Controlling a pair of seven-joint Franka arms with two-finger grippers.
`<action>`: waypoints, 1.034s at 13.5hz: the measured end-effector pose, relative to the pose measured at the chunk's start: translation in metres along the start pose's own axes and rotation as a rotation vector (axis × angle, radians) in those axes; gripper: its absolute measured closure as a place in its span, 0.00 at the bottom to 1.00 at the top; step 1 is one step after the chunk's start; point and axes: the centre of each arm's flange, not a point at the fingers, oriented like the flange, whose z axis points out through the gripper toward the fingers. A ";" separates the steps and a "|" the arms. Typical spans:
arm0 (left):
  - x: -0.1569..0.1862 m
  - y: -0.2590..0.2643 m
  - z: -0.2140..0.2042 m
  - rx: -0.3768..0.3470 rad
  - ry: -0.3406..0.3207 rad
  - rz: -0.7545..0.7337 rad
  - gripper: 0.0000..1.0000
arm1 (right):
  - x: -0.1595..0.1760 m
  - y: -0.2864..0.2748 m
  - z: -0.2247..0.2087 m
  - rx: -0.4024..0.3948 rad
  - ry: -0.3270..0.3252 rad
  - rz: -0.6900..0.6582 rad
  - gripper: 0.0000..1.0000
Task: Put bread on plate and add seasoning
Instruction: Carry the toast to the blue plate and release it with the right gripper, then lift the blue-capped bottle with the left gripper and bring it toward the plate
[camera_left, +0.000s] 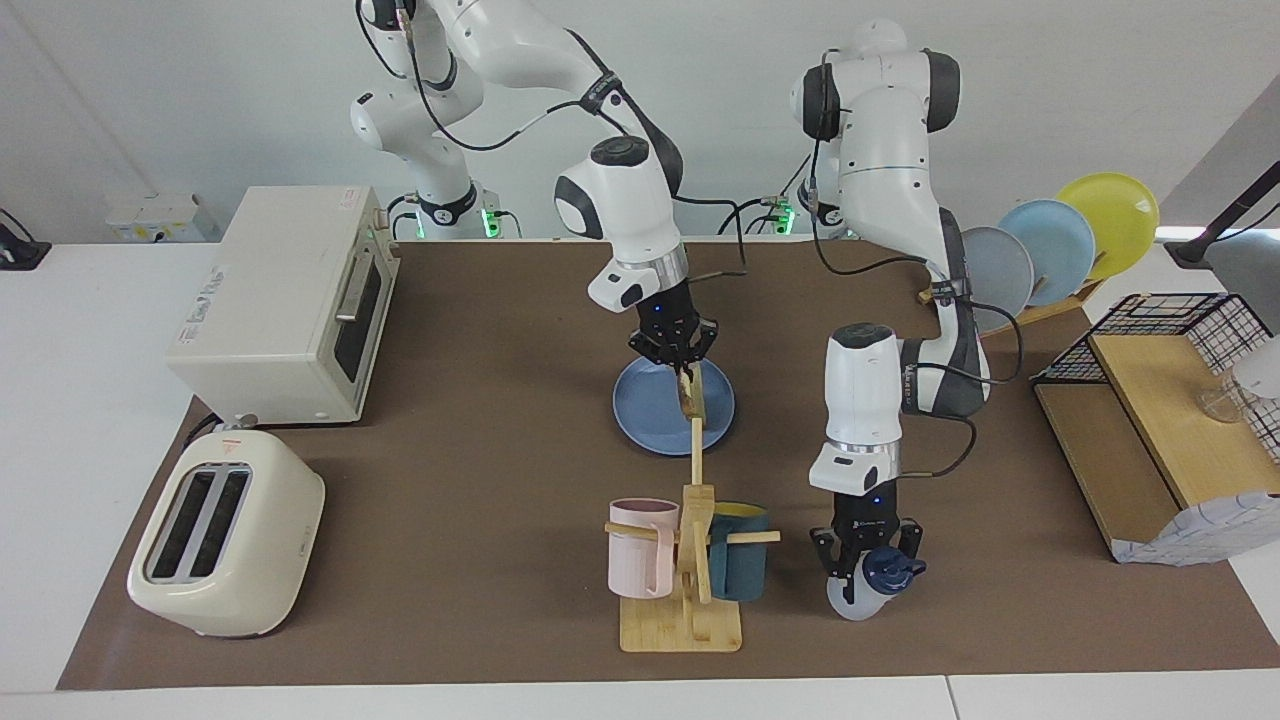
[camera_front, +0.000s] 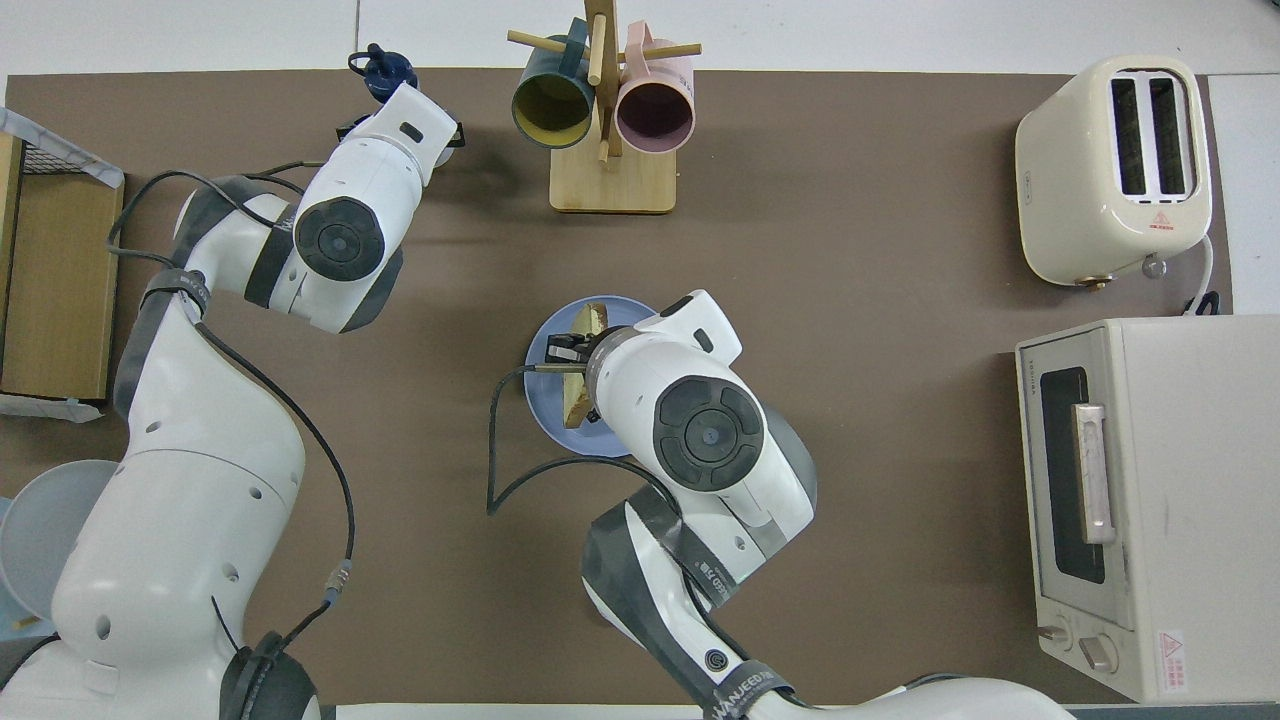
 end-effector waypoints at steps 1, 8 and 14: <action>0.004 -0.002 -0.003 0.001 -0.005 -0.023 0.56 | -0.002 0.006 0.004 -0.011 -0.008 0.004 0.93; 0.039 -0.016 -0.041 -0.001 -0.112 0.005 0.56 | -0.012 0.065 0.032 -0.040 -0.003 0.054 0.93; 0.077 -0.034 -0.111 -0.058 -0.282 0.221 0.56 | -0.013 0.067 0.027 -0.038 -0.002 0.055 0.48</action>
